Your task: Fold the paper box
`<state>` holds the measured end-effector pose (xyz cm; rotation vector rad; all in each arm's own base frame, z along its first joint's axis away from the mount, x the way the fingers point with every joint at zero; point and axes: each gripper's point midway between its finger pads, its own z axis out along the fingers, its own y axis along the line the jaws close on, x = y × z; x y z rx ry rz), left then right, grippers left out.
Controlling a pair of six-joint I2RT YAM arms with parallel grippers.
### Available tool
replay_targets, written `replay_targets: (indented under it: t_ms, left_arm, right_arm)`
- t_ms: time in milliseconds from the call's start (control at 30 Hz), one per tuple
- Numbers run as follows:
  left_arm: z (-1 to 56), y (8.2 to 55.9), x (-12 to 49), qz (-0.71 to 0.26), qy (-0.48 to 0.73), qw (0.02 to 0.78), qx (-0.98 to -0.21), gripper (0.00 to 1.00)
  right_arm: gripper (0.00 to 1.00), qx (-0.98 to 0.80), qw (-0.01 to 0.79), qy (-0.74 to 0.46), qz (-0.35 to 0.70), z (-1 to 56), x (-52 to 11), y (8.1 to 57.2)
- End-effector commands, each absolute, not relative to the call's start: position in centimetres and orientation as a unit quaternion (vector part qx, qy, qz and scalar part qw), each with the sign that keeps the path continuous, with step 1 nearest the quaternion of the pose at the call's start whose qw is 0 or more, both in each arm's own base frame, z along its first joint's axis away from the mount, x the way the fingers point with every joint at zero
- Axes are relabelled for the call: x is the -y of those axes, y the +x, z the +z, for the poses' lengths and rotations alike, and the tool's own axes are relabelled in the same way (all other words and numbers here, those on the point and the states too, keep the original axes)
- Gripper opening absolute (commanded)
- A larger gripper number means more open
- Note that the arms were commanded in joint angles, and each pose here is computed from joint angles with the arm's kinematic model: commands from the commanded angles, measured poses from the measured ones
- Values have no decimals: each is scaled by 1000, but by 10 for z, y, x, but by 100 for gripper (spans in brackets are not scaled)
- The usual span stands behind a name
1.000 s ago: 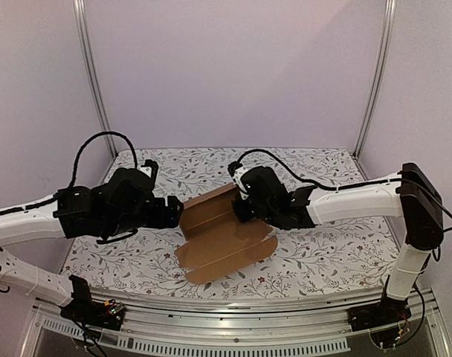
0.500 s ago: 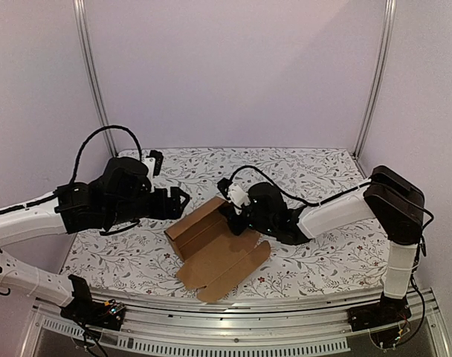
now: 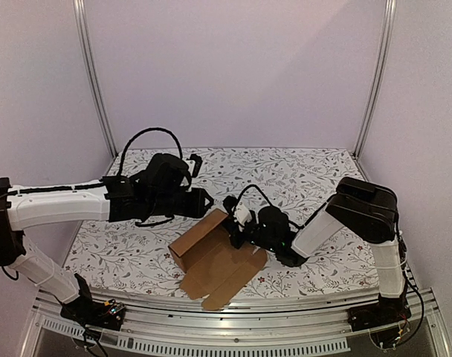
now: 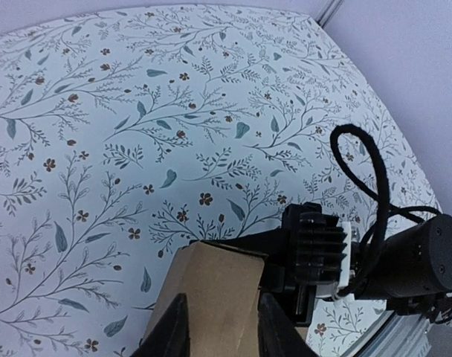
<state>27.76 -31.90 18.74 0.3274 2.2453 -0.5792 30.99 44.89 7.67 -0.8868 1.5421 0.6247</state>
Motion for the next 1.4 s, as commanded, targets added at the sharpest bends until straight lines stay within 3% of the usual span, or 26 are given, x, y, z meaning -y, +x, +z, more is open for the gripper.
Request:
replay_targets:
  t_ms: [0, 133, 300, 833, 1367]
  left_arm:
    - [177, 286, 337, -241, 136, 374, -885, 22]
    - [159, 291, 342, -229, 137, 361, -894, 9]
    - [141, 296, 349, -226, 137, 346, -900, 3]
    - [95, 303, 366, -224, 139, 313, -912, 0]
    - [61, 294, 358, -208, 137, 284, -926, 0]
  right_arm:
    - [0, -652, 611, -353, 277, 78, -442, 314]
    - [0, -657, 608, -348, 278, 72, -440, 315]
    - [0, -662, 602, -347, 281, 65, -439, 315]
    - [0, -687, 562, -371, 273, 35, -444, 312]
    - [19, -696, 555, -367, 270, 33, -441, 312]
